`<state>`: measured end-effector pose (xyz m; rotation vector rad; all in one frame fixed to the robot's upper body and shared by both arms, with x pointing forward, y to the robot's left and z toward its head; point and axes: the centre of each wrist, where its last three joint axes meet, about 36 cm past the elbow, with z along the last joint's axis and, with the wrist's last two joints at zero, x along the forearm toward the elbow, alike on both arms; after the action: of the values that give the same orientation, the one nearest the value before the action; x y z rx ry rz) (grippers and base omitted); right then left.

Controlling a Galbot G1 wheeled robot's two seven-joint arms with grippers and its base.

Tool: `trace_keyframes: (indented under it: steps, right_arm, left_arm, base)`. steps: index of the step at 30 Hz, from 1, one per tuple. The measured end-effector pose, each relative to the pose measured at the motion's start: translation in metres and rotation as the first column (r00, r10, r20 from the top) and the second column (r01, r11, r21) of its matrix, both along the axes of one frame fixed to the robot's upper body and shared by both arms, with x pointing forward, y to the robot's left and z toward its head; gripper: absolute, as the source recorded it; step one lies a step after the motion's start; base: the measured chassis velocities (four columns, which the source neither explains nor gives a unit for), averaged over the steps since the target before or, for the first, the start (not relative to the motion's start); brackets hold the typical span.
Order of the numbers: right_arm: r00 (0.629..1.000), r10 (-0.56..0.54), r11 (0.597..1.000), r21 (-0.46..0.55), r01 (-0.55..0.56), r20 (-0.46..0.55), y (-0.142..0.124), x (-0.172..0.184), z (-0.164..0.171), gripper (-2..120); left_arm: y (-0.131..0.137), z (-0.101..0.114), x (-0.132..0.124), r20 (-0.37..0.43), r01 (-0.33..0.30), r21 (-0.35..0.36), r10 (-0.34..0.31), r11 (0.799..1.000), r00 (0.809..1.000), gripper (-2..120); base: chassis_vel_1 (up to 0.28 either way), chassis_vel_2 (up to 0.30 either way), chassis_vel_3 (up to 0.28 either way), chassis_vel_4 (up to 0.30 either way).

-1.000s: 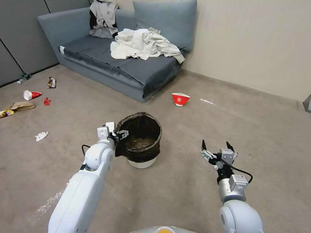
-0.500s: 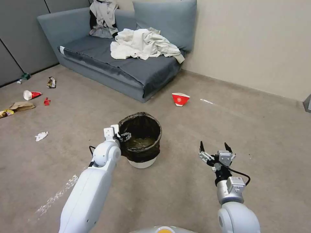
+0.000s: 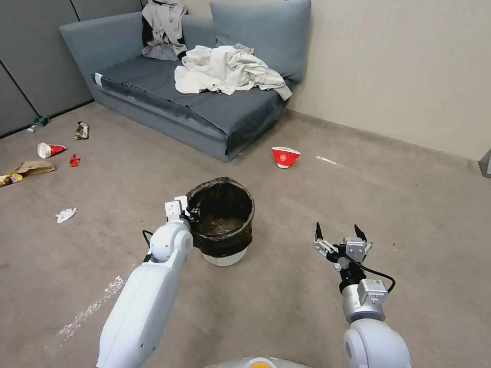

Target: Pick up the trash can from the floor.

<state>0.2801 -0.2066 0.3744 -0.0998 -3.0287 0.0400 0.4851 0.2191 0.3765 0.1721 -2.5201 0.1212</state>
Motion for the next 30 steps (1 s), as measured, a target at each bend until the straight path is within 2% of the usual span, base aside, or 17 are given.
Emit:
trace_keyframes:
  steps: [2,7,11,12,15,17,19,20,24,30]
  right_arm:
    - [1.000,0.000,1.000,0.000,0.000,0.001,0.000,0.000,0.000,100]
    - [1.000,0.000,1.000,0.001,0.000,0.004,0.000,0.001,0.001,100]
    - [1.000,0.000,1.000,-0.001,0.000,0.011,0.000,0.003,0.002,100]
    - [1.000,0.000,1.000,-0.001,0.000,0.011,0.000,0.003,0.002,100]
    - [1.000,0.002,1.000,-0.002,-0.002,0.019,0.000,0.005,0.004,100]
    - [1.000,0.002,1.000,-0.002,-0.002,0.020,0.000,0.006,0.004,100]
    - [1.000,0.004,1.000,0.000,-0.004,0.024,0.000,0.006,0.006,100]
    - [1.000,0.004,1.000,0.000,-0.004,0.024,0.000,0.006,0.006,100]
    - [1.000,0.003,1.000,0.002,-0.003,0.027,0.001,0.007,0.007,100]
    - [0.999,0.002,1.000,0.004,-0.002,0.032,0.001,0.007,0.009,100]
  left_arm:
    - [0.001,-0.002,-0.005,0.036,0.011,-0.020,-0.011,1.000,0.999,7]
    - [0.008,-0.006,-0.017,0.103,0.044,-0.043,-0.040,0.998,0.994,6]
    - [0.017,-0.009,-0.037,0.213,0.080,-0.031,-0.072,0.996,0.974,5]
    - [0.017,-0.009,-0.037,0.213,0.080,-0.031,-0.072,0.996,0.974,5]
    - [0.022,0.000,-0.055,0.295,0.111,-0.036,-0.095,0.993,0.951,5]
    - [0.023,0.002,-0.058,0.309,0.115,-0.037,-0.098,0.993,0.946,5]
    - [0.026,0.017,-0.078,0.378,0.148,-0.061,-0.114,0.987,0.919,5]
    - [0.026,0.017,-0.078,0.378,0.148,-0.061,-0.114,0.987,0.919,5]
    - [0.027,0.033,-0.102,0.432,0.163,-0.083,-0.112,0.983,0.895,5]
    - [0.027,0.039,-0.115,0.449,0.163,-0.077,-0.112,0.984,0.886,5]
  base:
    - [0.000,0.000,0.000,0.000]
    - [0.000,0.000,0.000,0.000]
    - [0.000,0.000,0.000,0.000]
    - [0.000,0.000,0.000,0.000]
    - [0.000,0.000,0.000,0.000]
    - [0.000,0.000,0.000,0.000]
    - [0.000,0.000,0.000,0.000]
    - [0.000,0.000,0.000,0.000]
    - [0.000,0.000,0.000,0.000]
    - [0.000,0.000,0.000,0.000]
